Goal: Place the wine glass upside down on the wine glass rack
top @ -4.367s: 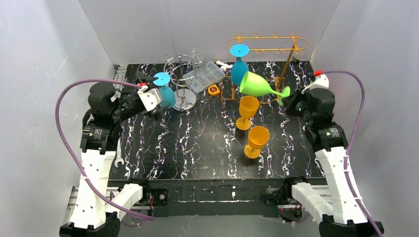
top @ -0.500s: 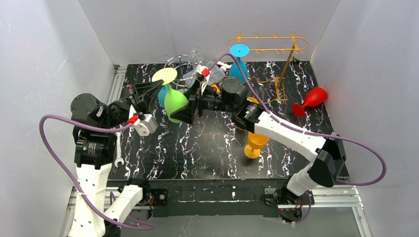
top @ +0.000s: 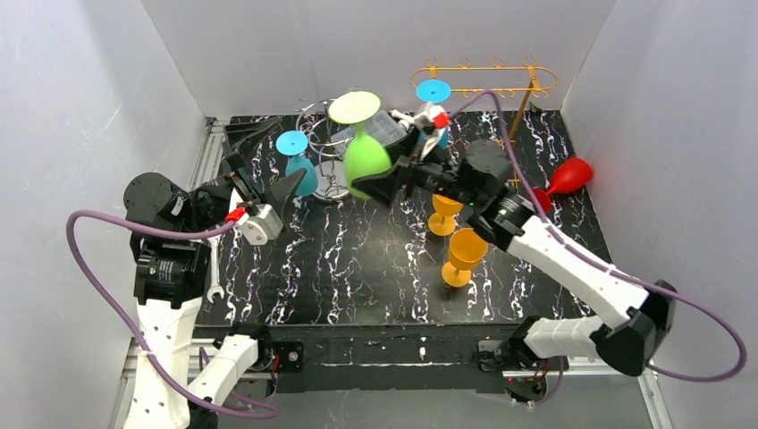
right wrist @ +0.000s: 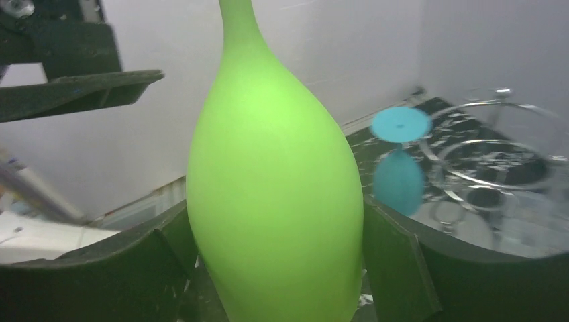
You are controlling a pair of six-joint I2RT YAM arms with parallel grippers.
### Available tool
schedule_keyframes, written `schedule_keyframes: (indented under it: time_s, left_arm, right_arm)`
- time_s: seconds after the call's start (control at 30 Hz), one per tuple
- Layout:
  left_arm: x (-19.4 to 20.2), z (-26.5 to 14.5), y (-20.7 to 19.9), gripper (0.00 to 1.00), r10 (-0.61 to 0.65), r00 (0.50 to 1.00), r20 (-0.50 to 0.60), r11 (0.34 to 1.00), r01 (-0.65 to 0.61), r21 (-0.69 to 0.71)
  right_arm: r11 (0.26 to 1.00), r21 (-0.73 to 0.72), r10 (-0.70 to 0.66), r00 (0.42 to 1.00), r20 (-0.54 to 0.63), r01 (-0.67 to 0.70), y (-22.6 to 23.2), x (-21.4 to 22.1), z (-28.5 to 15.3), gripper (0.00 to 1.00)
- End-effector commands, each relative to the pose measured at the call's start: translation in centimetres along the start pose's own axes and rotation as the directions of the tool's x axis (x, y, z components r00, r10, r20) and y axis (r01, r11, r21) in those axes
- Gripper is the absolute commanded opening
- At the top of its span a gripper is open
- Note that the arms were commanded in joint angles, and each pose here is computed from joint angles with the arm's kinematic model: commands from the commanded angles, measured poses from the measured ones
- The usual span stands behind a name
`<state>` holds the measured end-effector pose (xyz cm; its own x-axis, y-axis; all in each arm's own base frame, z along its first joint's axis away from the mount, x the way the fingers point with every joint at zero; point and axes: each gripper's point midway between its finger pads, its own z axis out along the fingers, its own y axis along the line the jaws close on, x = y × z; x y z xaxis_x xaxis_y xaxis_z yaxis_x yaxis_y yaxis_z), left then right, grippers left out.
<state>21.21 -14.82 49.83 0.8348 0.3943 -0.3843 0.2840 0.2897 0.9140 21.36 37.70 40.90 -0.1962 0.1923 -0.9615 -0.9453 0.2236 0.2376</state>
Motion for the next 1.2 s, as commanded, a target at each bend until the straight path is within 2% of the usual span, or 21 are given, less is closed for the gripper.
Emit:
schedule_keyframes:
  time_s: [0.0,0.1,0.2,0.27,0.4,0.63,0.9,1.17]
  left_arm:
    - [-0.3,-0.2,1.4,0.98,-0.014,1.000,-0.016,0.998,0.013,-0.056]
    - [0.5,-0.3,1.1,0.98,-0.058,0.997,-0.051,0.997,0.055,-0.058]
    - [2.3,-0.1,0.8,0.98,-0.126,0.987,-0.098,0.990,0.118,-0.077]
    - [3.7,0.0,0.4,0.98,-0.172,0.976,-0.134,0.983,0.161,-0.088]
    - [5.7,0.1,-0.7,0.98,-0.240,0.953,-0.187,0.970,0.226,-0.092]
    - [8.8,0.4,-2.9,0.98,-0.309,0.917,-0.253,0.951,0.297,-0.084]
    - [11.2,1.0,-5.0,0.98,-0.342,0.897,-0.280,0.939,0.336,-0.071]
    - [11.3,0.8,-6.1,0.98,-0.327,0.901,-0.285,0.943,0.330,-0.040]
  right_arm:
    - [0.971,0.225,-0.097,0.993,0.070,0.079,-3.4,-3.5,-4.1,0.56]
    - [0.862,0.476,-0.212,0.977,0.030,0.172,-7.3,-4.5,-9.1,0.59]
    - [0.688,0.695,-0.293,0.956,0.001,0.210,-10.9,-5.1,-14.6,0.59]
    - [0.594,0.774,-0.317,0.948,-0.024,0.218,-12.7,-5.0,-17.2,0.58]
    - [0.499,0.842,-0.293,0.955,-0.055,0.202,-16.0,-3.7,-20.0,0.57]
    - [0.425,0.901,-0.256,0.966,0.033,0.082,-21.5,-1.5,-23.5,0.54]
    - [0.454,0.889,-0.224,0.973,0.052,0.057,-24.5,0.3,-22.6,0.54]
    - [0.465,0.884,-0.204,0.978,0.054,0.048,-26.5,0.9,-21.7,0.54]
